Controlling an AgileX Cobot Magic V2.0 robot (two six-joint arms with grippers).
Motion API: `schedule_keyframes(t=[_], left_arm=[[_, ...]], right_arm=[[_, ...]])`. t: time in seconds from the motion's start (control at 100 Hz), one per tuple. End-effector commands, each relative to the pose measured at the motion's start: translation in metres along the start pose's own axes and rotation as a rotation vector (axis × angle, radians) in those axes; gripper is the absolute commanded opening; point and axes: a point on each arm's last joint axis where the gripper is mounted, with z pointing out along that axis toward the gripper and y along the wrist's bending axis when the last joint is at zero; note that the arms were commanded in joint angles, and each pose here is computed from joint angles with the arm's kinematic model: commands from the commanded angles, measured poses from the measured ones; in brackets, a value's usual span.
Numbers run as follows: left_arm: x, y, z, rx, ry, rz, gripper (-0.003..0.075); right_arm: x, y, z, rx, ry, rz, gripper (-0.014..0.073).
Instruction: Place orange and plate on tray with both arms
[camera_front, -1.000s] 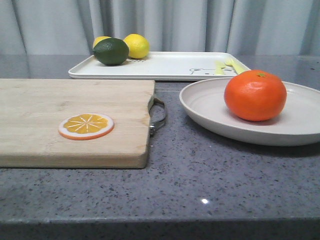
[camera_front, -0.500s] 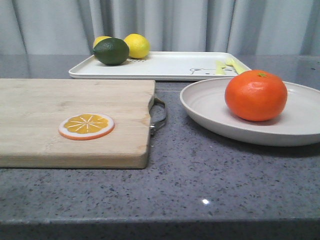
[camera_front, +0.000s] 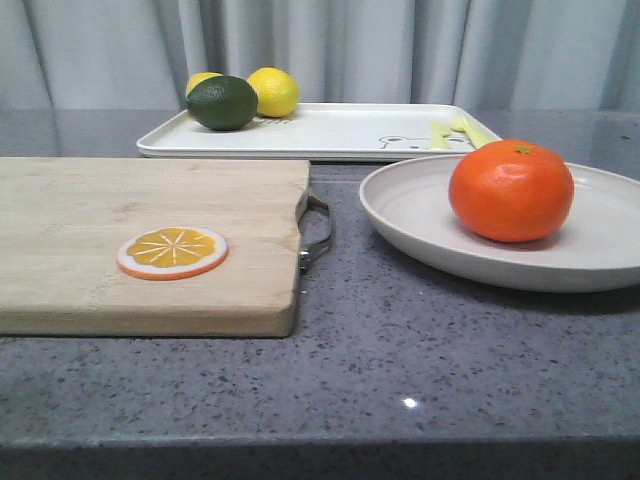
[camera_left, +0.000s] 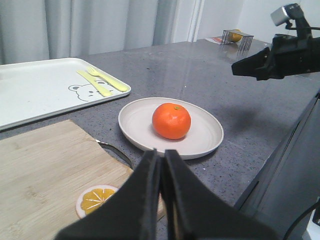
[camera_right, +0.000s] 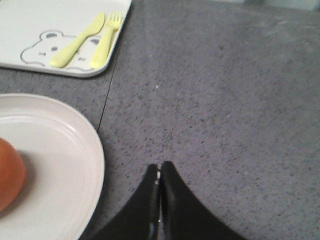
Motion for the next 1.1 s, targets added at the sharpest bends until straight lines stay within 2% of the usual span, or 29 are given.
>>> schedule_keyframes(t=[0.0,0.09,0.19,0.45,0.72,0.78,0.85,1.09], left_arm=[[-0.016,-0.001,-0.002,-0.005,-0.102,-0.005,-0.002],[-0.016,-0.001,-0.002,-0.005,-0.102,-0.005,-0.002],[-0.016,-0.001,-0.002,-0.005,-0.102,-0.005,-0.002],[-0.016,-0.001,-0.002,-0.005,-0.102,-0.005,-0.002],[-0.016,-0.001,-0.002,-0.005,-0.102,-0.005,-0.002],[-0.016,-0.001,-0.002,-0.005,-0.102,-0.005,-0.002],[-0.016,-0.001,-0.002,-0.005,-0.102,-0.005,-0.002],[-0.016,-0.001,-0.002,-0.005,-0.102,-0.005,-0.002]], right_arm=[[-0.019,0.006,0.008,-0.032,-0.003,-0.009,0.0151],[-0.023,0.013,0.02,-0.06,0.084,0.013,0.0344],[-0.023,0.016,0.034,-0.074,0.198,0.071,0.0477],[-0.02,0.022,0.065,-0.088,0.387,0.134,0.0487],[-0.02,0.027,0.088,-0.101,0.491,0.18,0.0487],[-0.02,0.028,0.091,-0.104,0.508,0.191,0.0477],[-0.019,0.029,0.094,-0.107,0.529,0.197,0.0425],[-0.02,0.029,0.096,-0.108,0.545,0.199,0.01]])
